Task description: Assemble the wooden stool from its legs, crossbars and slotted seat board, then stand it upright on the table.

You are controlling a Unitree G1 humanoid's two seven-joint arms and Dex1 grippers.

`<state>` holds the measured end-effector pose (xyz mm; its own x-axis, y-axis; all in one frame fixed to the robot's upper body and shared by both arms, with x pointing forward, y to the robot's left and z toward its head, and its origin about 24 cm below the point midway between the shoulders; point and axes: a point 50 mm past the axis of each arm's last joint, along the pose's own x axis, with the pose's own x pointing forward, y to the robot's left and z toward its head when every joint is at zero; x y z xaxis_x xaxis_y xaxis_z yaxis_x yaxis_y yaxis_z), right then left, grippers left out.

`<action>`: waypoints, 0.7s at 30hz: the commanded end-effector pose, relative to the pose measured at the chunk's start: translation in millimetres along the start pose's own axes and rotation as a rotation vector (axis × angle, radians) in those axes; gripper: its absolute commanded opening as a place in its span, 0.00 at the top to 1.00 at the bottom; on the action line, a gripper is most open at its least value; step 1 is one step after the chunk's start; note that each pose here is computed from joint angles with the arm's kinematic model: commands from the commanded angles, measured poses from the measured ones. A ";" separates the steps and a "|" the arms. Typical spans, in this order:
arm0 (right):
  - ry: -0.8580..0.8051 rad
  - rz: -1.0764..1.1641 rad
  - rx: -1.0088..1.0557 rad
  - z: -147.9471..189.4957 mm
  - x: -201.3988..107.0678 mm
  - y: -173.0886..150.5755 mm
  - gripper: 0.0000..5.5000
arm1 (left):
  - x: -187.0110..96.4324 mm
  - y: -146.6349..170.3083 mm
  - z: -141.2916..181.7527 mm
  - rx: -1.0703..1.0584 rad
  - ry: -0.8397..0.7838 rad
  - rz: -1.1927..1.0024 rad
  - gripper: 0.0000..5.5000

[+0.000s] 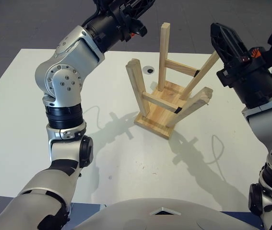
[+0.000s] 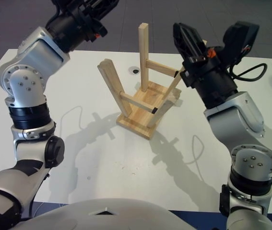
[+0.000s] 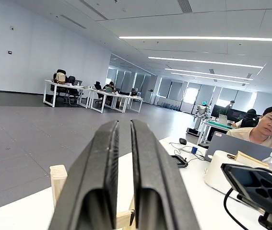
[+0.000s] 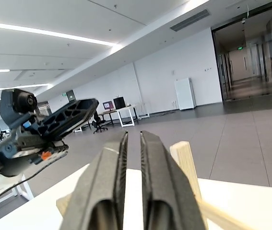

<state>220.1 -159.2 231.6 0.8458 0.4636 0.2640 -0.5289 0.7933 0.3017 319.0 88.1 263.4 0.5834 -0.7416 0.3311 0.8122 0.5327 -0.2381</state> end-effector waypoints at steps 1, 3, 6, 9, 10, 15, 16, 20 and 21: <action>0.080 -0.010 0.016 -17.8 -3.4 3.3 0.99 | -3.8 -1.7 -19.5 -0.031 0.056 0.017 0.99; 0.076 -0.011 0.009 -18.3 -2.3 3.9 0.99 | -4.9 -2.6 -26.7 -0.013 0.088 0.018 0.99; -0.003 -0.004 -0.015 -2.6 2.3 3.9 0.99 | -1.6 -2.7 -16.3 -0.004 0.053 0.013 0.99; -0.073 0.033 -0.053 15.4 6.8 8.6 0.99 | 3.4 -3.0 2.0 0.015 -0.009 0.006 0.99; -0.092 0.048 -0.071 20.9 8.4 11.2 0.99 | 4.9 -4.0 9.0 0.014 -0.035 0.001 0.99; -0.167 0.138 -0.138 42.3 14.2 29.0 0.99 | 6.6 -8.8 45.3 0.018 -0.164 -0.022 0.99; -0.159 0.143 -0.131 40.2 13.6 30.0 0.99 | 5.0 -8.7 42.0 0.014 -0.151 -0.023 0.99; 0.056 0.036 -0.009 -11.5 -0.3 13.4 0.99 | -14.6 7.6 -25.6 -0.031 0.094 0.076 0.99; 0.140 -0.005 0.015 -31.0 -10.9 7.2 0.99 | -25.6 11.5 -53.8 -0.060 0.194 0.112 0.99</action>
<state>214.1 -144.4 244.9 0.7974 0.5163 0.3125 -0.5920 0.7698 0.2387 315.3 92.2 264.7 0.6011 -0.7219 0.3428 0.7990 0.5496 -0.2438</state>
